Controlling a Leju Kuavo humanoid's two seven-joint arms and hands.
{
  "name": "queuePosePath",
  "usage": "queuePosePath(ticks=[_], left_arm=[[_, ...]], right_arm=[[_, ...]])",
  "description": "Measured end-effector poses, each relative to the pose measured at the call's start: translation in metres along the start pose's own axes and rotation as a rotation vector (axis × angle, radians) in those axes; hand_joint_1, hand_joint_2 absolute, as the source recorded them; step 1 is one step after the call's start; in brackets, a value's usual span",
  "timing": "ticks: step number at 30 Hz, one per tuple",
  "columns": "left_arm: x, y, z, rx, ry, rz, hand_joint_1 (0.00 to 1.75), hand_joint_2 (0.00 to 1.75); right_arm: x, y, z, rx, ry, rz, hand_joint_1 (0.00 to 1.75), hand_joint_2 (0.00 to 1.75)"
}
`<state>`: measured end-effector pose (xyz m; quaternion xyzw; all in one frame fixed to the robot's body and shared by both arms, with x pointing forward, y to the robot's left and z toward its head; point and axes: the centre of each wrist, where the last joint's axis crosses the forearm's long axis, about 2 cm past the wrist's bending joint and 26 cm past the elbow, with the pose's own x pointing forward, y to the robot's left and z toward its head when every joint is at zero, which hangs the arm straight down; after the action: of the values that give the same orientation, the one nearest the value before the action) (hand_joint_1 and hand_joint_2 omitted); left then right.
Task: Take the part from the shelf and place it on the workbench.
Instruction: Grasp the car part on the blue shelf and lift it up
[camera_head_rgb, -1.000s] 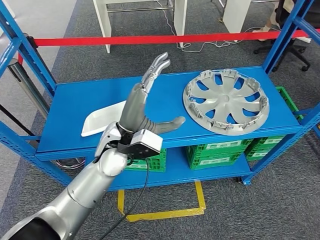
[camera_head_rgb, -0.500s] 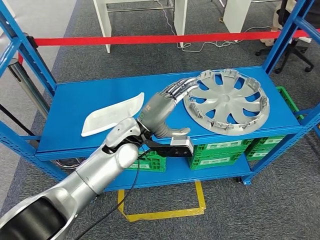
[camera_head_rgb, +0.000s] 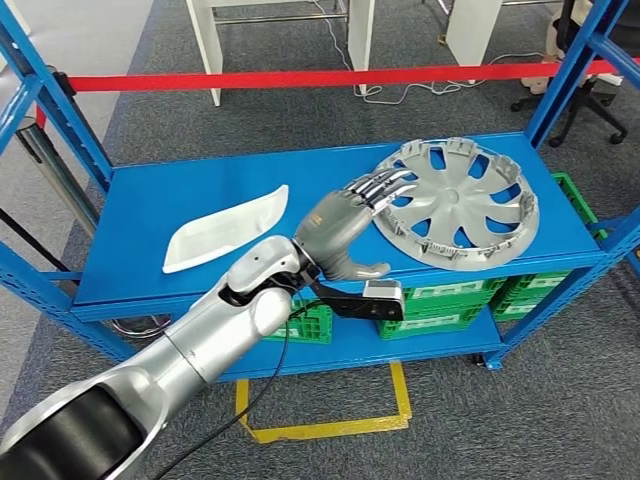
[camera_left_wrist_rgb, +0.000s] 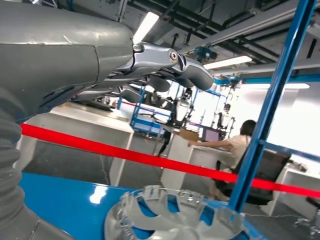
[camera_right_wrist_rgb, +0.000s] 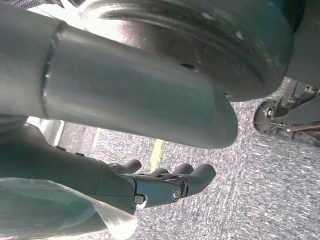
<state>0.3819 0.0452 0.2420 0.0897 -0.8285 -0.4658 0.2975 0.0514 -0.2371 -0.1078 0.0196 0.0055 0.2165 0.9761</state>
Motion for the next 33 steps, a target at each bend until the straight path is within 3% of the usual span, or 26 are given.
queuePosePath(ticks=[16, 26, 33], left_arm=[[-0.059, -0.007, 0.035, -0.139, 0.245, -0.089, 0.00, 1.75], [-0.071, -0.007, 0.044, -0.157, 0.310, -0.086, 0.00, 1.75], [-0.083, -0.004, 0.050, -0.161, 0.437, -0.127, 0.00, 1.75]], right_arm=[[-0.001, -0.001, 0.000, -0.002, 0.006, 0.051, 0.00, 0.00], [-0.001, -0.004, 0.000, -0.002, 0.004, 0.054, 0.00, 0.00], [-0.001, -0.003, 0.000, -0.003, 0.009, 0.054, 0.00, 0.00]])
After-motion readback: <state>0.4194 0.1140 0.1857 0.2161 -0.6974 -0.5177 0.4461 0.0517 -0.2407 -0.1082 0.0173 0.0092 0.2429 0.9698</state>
